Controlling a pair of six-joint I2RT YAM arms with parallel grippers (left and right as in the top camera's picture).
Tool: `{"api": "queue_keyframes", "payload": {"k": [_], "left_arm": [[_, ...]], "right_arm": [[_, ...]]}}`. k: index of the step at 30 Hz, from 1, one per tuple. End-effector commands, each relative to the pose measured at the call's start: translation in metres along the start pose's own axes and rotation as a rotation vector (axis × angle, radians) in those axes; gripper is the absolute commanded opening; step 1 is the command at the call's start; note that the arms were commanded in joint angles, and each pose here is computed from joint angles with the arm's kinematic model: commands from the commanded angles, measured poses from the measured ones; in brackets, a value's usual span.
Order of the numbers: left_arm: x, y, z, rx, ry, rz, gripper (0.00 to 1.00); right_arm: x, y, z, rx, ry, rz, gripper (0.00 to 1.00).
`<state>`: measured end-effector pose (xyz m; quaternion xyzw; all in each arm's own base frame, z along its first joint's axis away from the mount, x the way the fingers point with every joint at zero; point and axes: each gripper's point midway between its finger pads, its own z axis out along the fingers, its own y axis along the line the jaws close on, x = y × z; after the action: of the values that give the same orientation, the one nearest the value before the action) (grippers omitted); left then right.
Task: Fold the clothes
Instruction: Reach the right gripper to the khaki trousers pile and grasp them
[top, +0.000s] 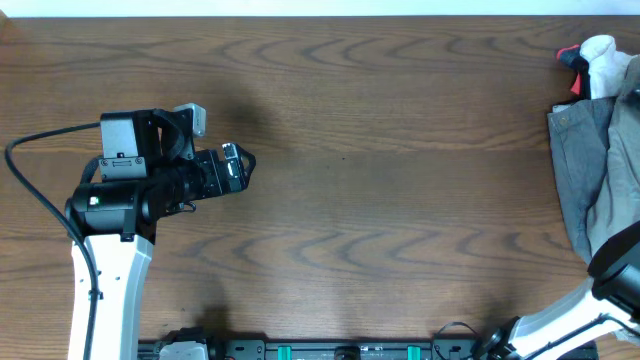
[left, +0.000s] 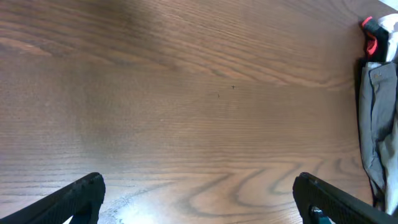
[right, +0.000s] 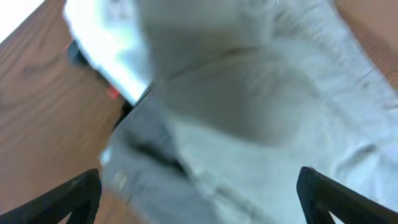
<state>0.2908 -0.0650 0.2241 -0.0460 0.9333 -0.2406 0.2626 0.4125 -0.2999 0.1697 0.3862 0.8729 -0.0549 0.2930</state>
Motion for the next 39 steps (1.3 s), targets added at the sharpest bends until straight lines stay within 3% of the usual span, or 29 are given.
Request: {"api": "queue_keyframes", "payload": {"k": [1,9,10,11,14,16,20,27,32,39], "left_arm": [[-0.006,0.001,-0.004,-0.014,-0.019,0.011,0.98],[-0.006,0.001,-0.004,-0.013,-0.019,0.011,0.98],[-0.006,0.001,-0.004,-0.013,-0.019,0.011,0.98],[-0.006,0.001,-0.004,-0.013,-0.018,0.011,0.98],[-0.006,0.001,-0.004,-0.013,-0.019,0.011,0.98],[-0.006,0.001,-0.004,-0.013,-0.019,0.011,0.98],[-0.006,0.001,-0.004,-0.013,-0.019,0.011,0.98],[-0.007,0.001,-0.005,-0.012,-0.024,0.013,0.98],[-0.016,-0.005,-0.016,-0.006,-0.069,0.032,0.98],[-0.048,-0.038,-0.068,0.022,-0.245,0.166,0.98]], "right_arm": [[-0.011,-0.024,0.017,0.015,-0.016,0.04,0.97],[0.006,-0.046,0.071,-0.021,0.052,0.09,0.91],[0.006,-0.046,0.075,-0.021,0.054,0.09,0.87],[0.006,-0.046,0.076,-0.023,0.052,0.09,0.75],[0.0,-0.036,0.074,-0.065,0.029,0.083,0.24],[-0.008,-0.026,0.064,-0.115,0.012,0.08,0.01],[-0.034,0.01,0.015,-0.291,-0.061,0.054,0.01],[-0.06,0.098,-0.139,-0.526,-0.28,-0.107,0.01],[-0.026,0.17,-0.21,-0.66,-0.304,-0.239,0.01],[0.069,0.273,-0.228,-0.805,-0.123,-0.429,0.01]]}}
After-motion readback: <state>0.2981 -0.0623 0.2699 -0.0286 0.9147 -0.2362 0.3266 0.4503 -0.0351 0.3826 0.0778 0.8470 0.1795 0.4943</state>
